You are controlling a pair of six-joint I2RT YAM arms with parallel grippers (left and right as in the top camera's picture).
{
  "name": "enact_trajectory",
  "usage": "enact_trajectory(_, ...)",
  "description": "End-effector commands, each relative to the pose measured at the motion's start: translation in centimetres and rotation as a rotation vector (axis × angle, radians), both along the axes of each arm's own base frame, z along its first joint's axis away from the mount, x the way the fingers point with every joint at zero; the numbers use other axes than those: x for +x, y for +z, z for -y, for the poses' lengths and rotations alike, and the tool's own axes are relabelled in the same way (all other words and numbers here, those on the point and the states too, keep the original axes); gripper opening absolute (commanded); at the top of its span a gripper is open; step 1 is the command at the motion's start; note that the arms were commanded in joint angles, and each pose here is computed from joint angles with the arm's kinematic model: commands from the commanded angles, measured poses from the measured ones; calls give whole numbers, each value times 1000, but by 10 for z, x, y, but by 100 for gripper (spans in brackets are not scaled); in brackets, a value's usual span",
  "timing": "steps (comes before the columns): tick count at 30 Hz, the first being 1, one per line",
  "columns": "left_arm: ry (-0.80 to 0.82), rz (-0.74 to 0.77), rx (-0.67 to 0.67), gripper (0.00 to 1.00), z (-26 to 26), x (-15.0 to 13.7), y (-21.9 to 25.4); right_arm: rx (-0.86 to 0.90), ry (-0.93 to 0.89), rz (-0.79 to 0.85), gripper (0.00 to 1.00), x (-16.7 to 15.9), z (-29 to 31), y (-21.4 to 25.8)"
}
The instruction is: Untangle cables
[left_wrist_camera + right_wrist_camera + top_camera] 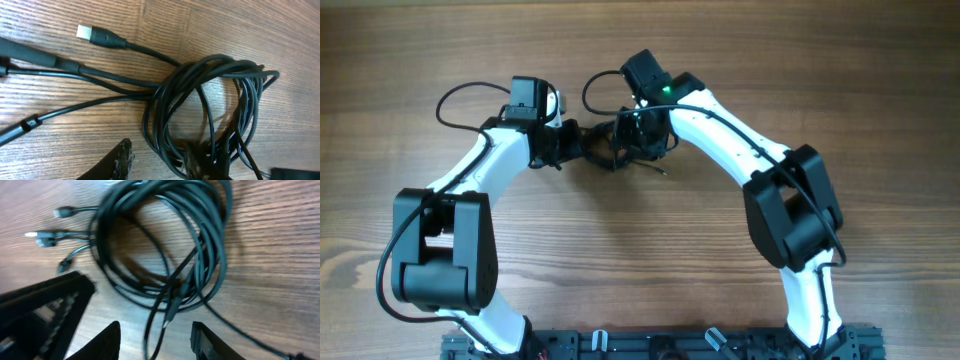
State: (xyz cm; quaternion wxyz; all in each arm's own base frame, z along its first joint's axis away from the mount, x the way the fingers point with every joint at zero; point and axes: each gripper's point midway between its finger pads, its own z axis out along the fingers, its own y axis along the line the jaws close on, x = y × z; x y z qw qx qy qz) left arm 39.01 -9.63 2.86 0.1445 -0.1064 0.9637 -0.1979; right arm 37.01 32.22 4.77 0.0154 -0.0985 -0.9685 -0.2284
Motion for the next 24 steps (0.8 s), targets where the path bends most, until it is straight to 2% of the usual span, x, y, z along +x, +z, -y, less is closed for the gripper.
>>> enact_trajectory(1, 18, -44, 7, 36, 3, -5, -24, -45, -15, -19, 48, -4, -1, -17)
enact_trajectory(5, 72, -109, -5, 30, 3, -6, -55, -41, 0, -10, 48, -6, -5, -17)
enact_trajectory(8, 78, -104, -7, 28, 2, -4, -55, -54, 5, -29, 46, -11, -3, -19)
enact_trajectory(13, 77, -106, -6, 8, 2, -5, -55, -69, 7, -50, 44, -16, 0, -20)
enact_trajectory(15, 77, -105, -7, 4, 2, -4, -55, -66, 7, -45, 44, -15, -1, -20)
enact_trajectory(24, 33, -95, -37, 4, 9, -5, -52, -70, 12, 26, 45, -8, -12, -24)
